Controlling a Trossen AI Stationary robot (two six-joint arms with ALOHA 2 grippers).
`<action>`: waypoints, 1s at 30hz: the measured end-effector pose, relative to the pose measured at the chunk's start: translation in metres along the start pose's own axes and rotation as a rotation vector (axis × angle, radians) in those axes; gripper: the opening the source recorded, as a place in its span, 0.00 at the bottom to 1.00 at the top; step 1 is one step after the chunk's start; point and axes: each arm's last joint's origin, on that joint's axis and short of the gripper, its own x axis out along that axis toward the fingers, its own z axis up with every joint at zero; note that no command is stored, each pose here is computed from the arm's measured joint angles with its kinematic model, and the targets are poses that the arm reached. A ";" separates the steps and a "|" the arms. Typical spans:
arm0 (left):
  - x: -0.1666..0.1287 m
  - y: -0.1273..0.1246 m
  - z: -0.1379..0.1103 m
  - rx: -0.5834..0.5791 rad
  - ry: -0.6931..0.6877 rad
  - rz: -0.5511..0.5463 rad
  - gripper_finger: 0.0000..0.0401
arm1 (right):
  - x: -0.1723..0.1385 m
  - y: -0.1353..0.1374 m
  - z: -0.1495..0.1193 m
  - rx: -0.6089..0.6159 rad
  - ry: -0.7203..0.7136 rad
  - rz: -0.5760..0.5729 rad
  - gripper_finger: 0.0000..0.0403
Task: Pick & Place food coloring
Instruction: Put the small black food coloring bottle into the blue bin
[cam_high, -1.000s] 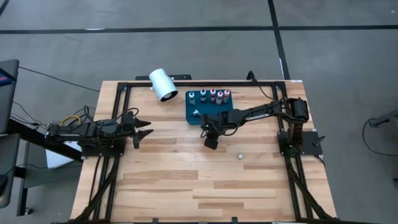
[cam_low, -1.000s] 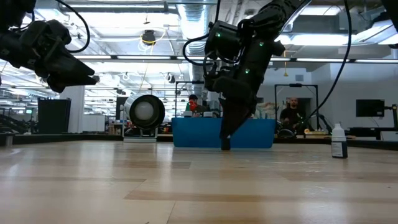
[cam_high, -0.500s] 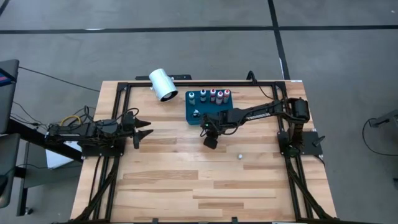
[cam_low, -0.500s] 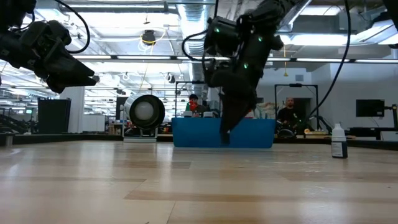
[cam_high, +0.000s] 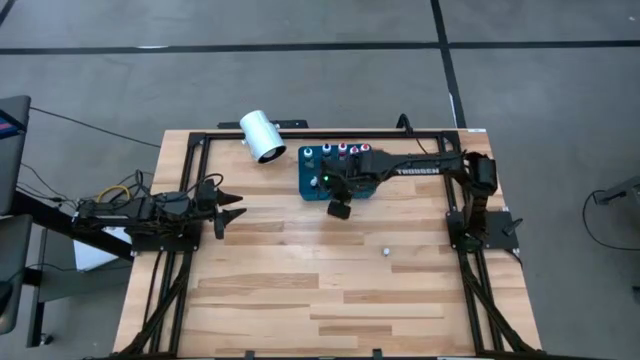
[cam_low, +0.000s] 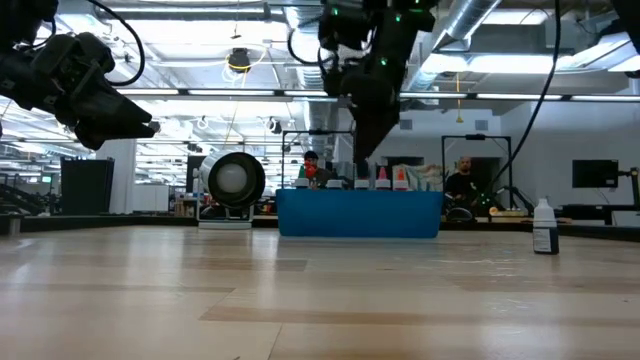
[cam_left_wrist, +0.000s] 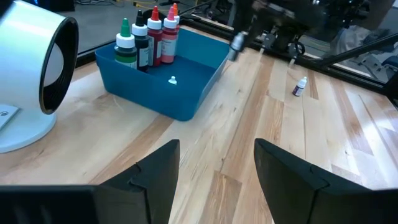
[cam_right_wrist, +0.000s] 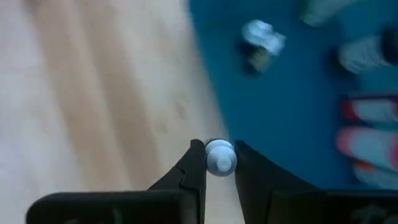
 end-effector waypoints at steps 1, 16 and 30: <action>0.000 0.000 0.000 0.000 0.000 0.000 0.49 | 0.000 -0.005 -0.001 0.010 0.014 -0.018 0.13; 0.000 0.000 0.000 -0.020 -0.003 0.006 0.49 | 0.019 -0.071 -0.028 0.088 0.159 -0.065 0.13; 0.000 0.001 0.001 -0.050 -0.017 0.038 0.49 | 0.064 -0.082 -0.056 0.133 0.079 -0.096 0.13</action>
